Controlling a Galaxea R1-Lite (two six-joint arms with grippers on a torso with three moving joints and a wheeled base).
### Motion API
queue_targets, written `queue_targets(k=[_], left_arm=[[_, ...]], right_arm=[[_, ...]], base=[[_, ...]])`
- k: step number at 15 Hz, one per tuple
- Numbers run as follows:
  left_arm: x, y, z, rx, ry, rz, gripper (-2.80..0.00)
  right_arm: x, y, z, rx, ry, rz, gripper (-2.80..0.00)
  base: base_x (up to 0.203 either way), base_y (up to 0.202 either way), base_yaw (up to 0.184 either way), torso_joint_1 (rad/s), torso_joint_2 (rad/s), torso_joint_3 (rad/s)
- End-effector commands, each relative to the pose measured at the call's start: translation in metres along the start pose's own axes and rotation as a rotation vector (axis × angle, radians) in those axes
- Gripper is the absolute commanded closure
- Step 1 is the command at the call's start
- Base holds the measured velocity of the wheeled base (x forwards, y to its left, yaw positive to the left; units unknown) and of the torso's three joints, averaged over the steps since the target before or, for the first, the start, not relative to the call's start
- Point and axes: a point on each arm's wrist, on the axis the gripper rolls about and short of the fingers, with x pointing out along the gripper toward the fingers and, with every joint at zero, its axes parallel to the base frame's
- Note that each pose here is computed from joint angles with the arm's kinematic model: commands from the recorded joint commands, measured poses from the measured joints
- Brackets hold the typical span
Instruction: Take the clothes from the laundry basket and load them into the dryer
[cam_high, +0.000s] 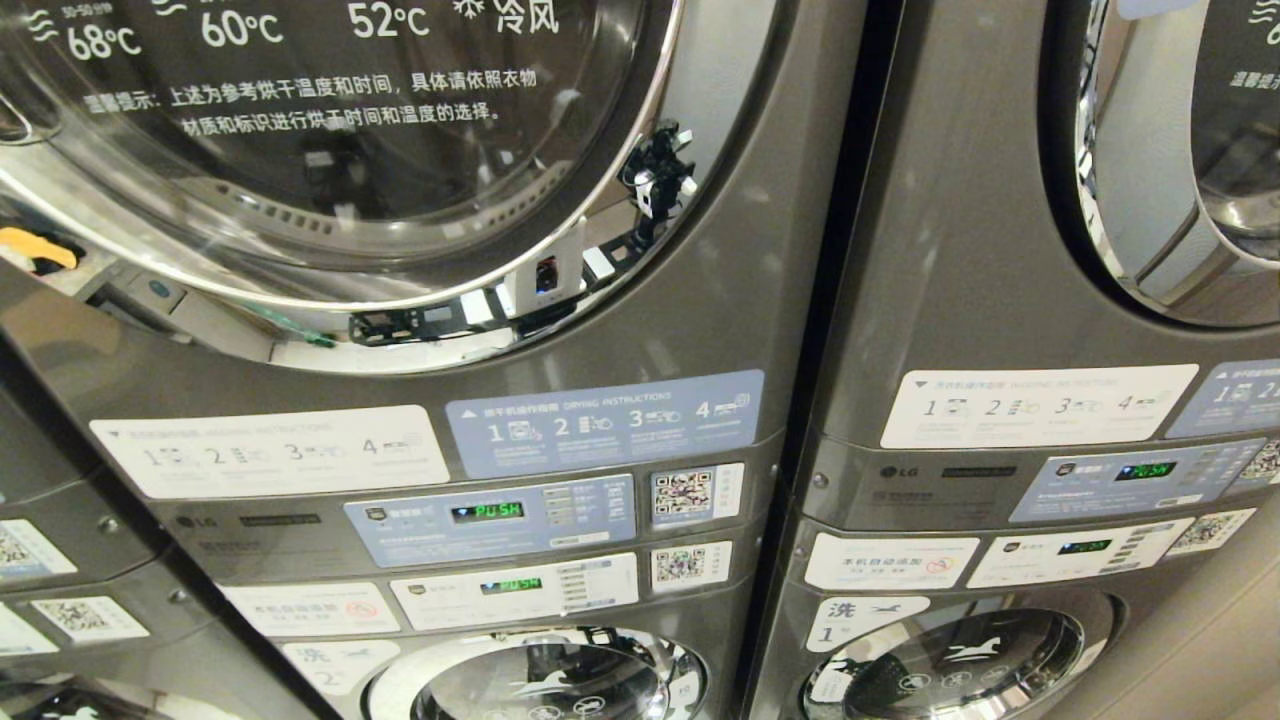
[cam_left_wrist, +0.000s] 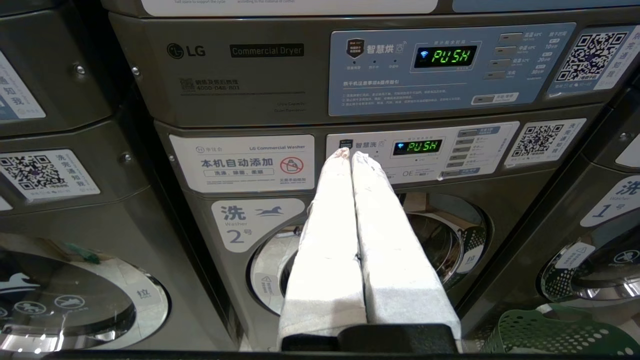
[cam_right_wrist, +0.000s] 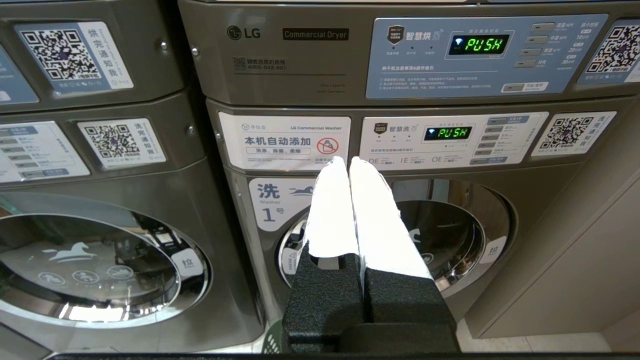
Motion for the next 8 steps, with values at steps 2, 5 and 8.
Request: queue_targets(k=[2, 5, 8], left_arm=[[0.0001, 0.0, -0.0004, 0.0, 0.001, 0.001, 0.0], [0.0001, 0.0, -0.0004, 0.0, 0.001, 0.0, 0.0], [0.0002, 0.0, -0.0004, 0.0, 0.003, 0.0, 0.0]], right_arm=[[0.0, 0.0, 0.0, 0.0, 0.0, 0.0, 0.0], [0.0, 0.0, 0.0, 0.0, 0.0, 0.002, 0.0], [0.0, 0.0, 0.0, 0.0, 0.0, 0.0, 0.0]], base=[[0.0, 0.0, 0.0, 0.0, 0.0, 0.0], [0.0, 0.0, 0.0, 0.0, 0.0, 0.0], [0.0, 0.0, 0.0, 0.0, 0.0, 0.0]])
